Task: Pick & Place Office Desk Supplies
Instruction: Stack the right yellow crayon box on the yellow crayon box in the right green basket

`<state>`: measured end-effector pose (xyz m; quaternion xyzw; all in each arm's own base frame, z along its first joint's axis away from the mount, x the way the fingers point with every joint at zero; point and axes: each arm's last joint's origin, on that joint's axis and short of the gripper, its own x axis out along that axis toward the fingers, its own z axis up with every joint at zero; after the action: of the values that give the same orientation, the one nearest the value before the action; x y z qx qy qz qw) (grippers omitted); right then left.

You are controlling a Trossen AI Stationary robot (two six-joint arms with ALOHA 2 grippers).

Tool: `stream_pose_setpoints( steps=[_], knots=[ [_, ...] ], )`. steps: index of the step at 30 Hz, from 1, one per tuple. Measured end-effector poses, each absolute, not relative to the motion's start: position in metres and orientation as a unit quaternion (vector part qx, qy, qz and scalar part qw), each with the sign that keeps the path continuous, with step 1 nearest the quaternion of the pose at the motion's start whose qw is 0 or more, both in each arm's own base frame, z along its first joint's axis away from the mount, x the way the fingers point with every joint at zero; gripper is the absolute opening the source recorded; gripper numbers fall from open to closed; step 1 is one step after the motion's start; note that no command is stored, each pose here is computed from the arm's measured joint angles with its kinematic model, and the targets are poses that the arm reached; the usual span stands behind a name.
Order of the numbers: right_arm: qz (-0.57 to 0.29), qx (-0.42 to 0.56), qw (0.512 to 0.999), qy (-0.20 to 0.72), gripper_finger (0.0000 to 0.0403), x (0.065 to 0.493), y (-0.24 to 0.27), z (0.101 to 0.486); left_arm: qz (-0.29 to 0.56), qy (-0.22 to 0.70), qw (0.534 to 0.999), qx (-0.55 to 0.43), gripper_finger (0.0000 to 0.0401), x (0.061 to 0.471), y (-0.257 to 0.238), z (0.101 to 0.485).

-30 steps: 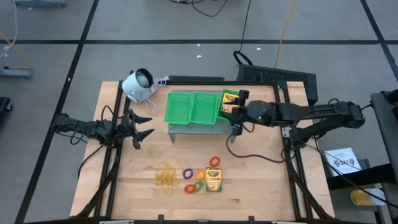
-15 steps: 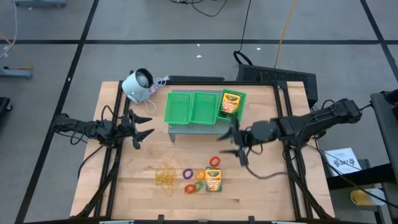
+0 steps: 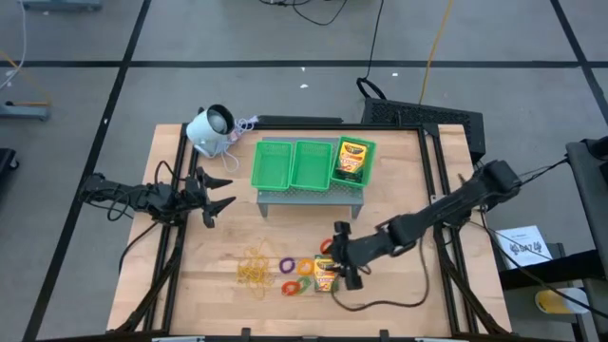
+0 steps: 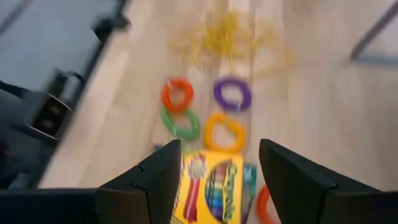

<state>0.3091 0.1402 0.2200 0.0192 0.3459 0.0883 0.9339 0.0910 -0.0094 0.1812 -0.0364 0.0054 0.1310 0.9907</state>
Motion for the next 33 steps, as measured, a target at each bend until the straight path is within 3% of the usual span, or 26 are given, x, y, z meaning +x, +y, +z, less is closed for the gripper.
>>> stream_pose_setpoints(
  steps=[15,26,33],
  knots=[
    [0.033,0.034,0.894,0.446,0.0208,0.327,0.134,0.155,0.131,0.005,0.991,-0.036,0.0271,0.091,-0.009,0.181],
    [0.065,0.066,0.878,0.469,0.0205,0.327,0.135,0.149,0.131,0.005,0.991,-0.036,0.0271,0.091,-0.009,0.181],
    [0.105,0.09,0.867,0.479,0.0166,0.327,0.135,0.151,0.131,0.005,0.991,-0.036,0.0271,0.091,-0.009,0.181]
  ],
)
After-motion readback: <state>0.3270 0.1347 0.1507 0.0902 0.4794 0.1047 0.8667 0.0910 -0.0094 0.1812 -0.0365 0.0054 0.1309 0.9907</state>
